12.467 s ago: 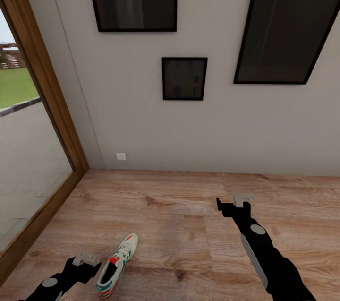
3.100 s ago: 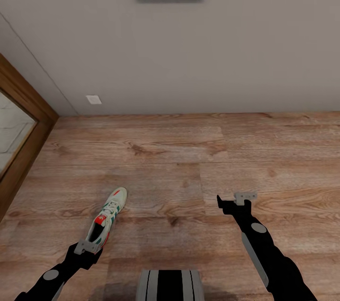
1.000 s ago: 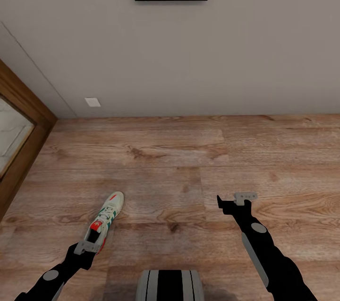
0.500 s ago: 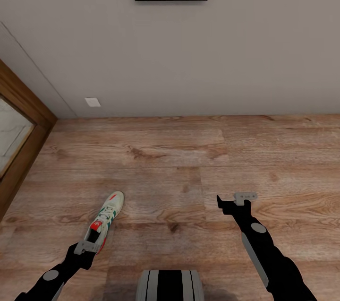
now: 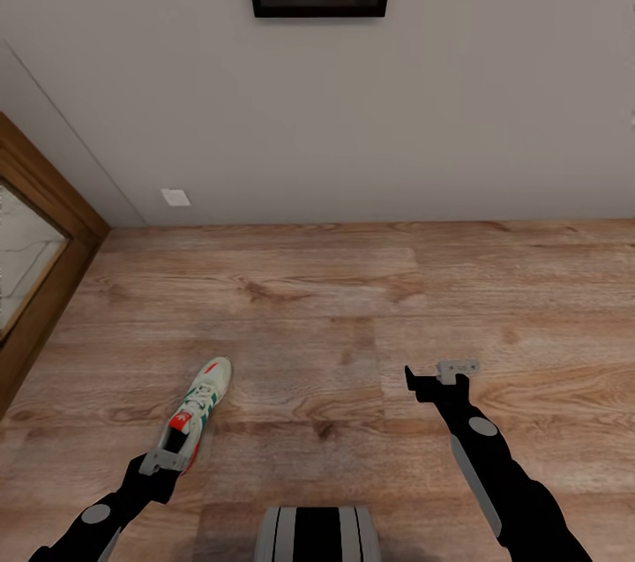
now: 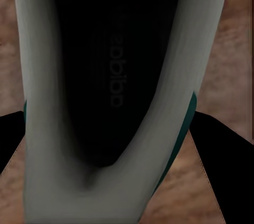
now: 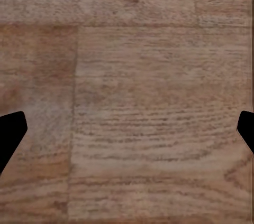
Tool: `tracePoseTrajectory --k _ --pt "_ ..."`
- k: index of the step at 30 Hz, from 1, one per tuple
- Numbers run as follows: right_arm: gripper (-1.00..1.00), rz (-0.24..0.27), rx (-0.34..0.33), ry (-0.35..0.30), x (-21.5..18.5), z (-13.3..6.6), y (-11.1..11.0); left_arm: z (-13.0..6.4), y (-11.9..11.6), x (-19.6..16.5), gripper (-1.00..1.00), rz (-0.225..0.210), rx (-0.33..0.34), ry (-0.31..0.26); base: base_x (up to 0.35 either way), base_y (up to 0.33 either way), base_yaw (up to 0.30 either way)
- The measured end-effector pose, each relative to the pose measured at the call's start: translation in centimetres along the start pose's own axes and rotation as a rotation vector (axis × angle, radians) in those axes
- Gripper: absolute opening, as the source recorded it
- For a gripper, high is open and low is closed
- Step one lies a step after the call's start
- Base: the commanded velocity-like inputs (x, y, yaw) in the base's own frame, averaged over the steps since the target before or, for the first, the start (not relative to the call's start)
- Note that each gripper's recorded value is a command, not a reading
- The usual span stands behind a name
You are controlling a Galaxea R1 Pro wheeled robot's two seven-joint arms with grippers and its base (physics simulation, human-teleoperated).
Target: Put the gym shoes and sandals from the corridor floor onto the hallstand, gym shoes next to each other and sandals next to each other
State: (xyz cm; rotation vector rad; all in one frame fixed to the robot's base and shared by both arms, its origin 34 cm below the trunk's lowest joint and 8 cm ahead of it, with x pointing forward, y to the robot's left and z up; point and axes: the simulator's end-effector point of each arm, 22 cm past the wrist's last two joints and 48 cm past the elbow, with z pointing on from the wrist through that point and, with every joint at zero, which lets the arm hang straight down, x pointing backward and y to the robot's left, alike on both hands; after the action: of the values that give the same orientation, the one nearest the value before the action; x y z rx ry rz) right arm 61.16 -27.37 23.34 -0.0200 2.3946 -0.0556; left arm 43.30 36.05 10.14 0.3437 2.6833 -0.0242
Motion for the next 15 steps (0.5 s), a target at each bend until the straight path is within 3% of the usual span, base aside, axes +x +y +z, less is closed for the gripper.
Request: tracePoseTrajectory --k 15 --pt "1.0 -0.005 0.006 -0.06 -3.4 -1.5 -0.5 -1.2 0.6 -3.0 -1.0 -0.003 -0.016 -0.06 0.0 0.0 0.0"
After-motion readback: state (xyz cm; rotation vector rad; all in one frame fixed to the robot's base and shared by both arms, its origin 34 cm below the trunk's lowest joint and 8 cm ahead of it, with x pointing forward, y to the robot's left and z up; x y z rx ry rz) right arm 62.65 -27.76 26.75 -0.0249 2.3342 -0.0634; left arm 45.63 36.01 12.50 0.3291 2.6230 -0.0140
